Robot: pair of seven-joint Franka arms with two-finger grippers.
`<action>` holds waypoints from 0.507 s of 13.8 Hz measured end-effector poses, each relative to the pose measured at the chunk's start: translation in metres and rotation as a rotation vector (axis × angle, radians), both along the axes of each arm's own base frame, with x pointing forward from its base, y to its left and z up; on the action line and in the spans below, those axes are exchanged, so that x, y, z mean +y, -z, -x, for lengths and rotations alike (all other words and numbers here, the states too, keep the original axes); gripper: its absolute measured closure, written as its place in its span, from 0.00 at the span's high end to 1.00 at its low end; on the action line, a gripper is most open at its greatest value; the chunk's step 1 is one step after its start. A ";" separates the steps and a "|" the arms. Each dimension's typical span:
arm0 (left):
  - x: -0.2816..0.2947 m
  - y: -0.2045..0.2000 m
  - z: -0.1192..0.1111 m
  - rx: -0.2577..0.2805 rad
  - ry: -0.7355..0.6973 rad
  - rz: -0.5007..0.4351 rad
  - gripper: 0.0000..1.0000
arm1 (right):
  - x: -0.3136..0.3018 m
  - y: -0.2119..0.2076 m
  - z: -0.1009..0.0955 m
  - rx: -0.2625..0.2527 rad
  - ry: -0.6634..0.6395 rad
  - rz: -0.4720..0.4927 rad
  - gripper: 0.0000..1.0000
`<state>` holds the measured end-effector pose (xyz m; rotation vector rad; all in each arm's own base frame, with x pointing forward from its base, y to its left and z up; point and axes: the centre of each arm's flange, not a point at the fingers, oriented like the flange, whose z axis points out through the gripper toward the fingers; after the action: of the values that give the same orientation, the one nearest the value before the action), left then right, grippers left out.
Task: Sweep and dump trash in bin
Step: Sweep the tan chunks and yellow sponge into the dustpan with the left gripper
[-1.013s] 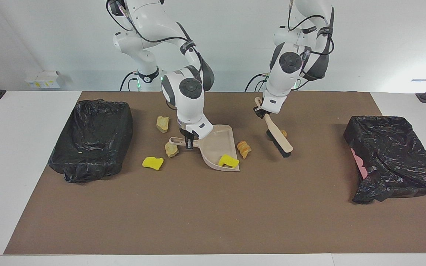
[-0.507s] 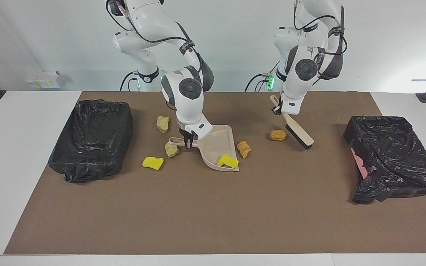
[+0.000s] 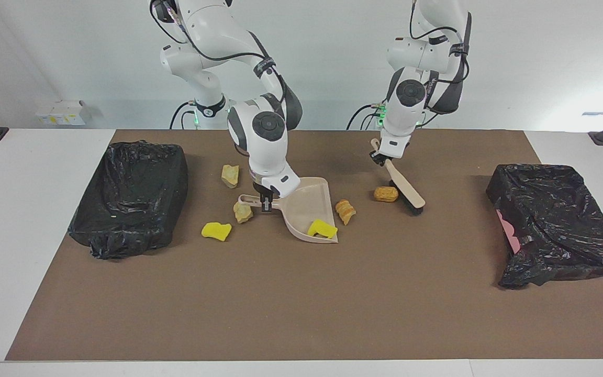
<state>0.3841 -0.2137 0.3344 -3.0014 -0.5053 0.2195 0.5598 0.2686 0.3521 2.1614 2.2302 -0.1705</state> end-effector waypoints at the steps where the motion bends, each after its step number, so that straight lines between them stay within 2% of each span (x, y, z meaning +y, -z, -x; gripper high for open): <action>1: -0.009 0.001 -0.006 -0.007 0.011 0.007 0.26 | -0.001 0.000 0.000 0.000 0.002 0.000 0.31; 4: -0.045 -0.009 -0.026 -0.023 0.032 0.051 0.26 | -0.002 0.000 -0.001 0.001 0.002 0.000 0.31; 7: -0.078 -0.013 -0.023 -0.020 0.068 0.086 0.26 | -0.002 0.000 -0.001 0.000 0.003 0.000 0.31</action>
<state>0.4071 -0.2920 0.3470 -3.1010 -0.4047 0.2123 0.5605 0.2668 0.3519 2.1644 2.2276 -0.1707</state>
